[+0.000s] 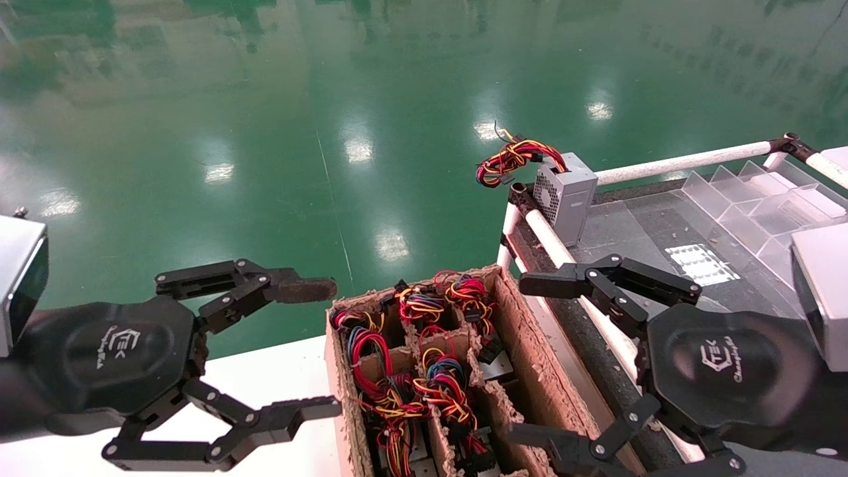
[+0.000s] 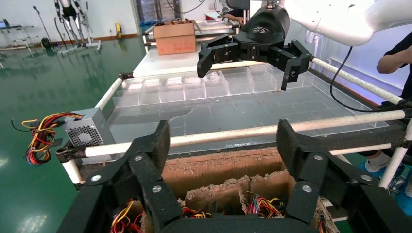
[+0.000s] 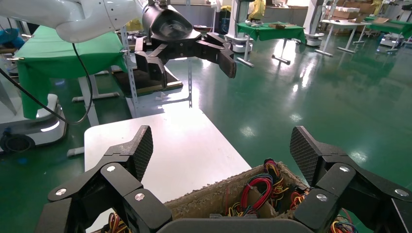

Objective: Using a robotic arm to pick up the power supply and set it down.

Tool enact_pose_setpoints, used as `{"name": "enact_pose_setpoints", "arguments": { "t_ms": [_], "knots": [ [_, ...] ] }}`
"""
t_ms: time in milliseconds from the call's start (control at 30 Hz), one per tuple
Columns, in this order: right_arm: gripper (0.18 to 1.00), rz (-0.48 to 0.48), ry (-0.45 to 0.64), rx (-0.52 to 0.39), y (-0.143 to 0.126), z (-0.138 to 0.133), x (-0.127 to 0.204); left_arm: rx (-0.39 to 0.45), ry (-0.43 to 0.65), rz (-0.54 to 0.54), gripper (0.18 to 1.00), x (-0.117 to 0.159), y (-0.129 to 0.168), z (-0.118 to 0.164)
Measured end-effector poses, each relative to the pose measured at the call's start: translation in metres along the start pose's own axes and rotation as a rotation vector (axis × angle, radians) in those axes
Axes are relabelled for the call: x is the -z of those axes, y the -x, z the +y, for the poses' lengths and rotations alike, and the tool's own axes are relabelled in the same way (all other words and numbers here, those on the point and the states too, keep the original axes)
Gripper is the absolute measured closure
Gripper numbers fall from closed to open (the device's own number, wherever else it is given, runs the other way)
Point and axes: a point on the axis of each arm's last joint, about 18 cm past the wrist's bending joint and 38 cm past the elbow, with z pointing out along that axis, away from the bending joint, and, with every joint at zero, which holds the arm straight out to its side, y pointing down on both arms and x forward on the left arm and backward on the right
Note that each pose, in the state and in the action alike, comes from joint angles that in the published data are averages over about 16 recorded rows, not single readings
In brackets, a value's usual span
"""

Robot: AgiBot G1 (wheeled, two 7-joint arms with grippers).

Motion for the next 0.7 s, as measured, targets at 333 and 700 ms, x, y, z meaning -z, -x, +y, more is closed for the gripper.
{"name": "enact_pose_setpoints", "arguments": {
  "t_ms": [333,700],
  "knots": [
    [0.178,0.000,0.000,0.000,0.0000,0.0000,0.0000,0.000,0.000,0.000,0.511,0.0000,0.0000,0.0000],
    [0.178,0.000,0.000,0.000,0.0000,0.0000,0.0000,0.000,0.000,0.000,0.761,0.0000,0.0000,0.0000]
  ]
}}
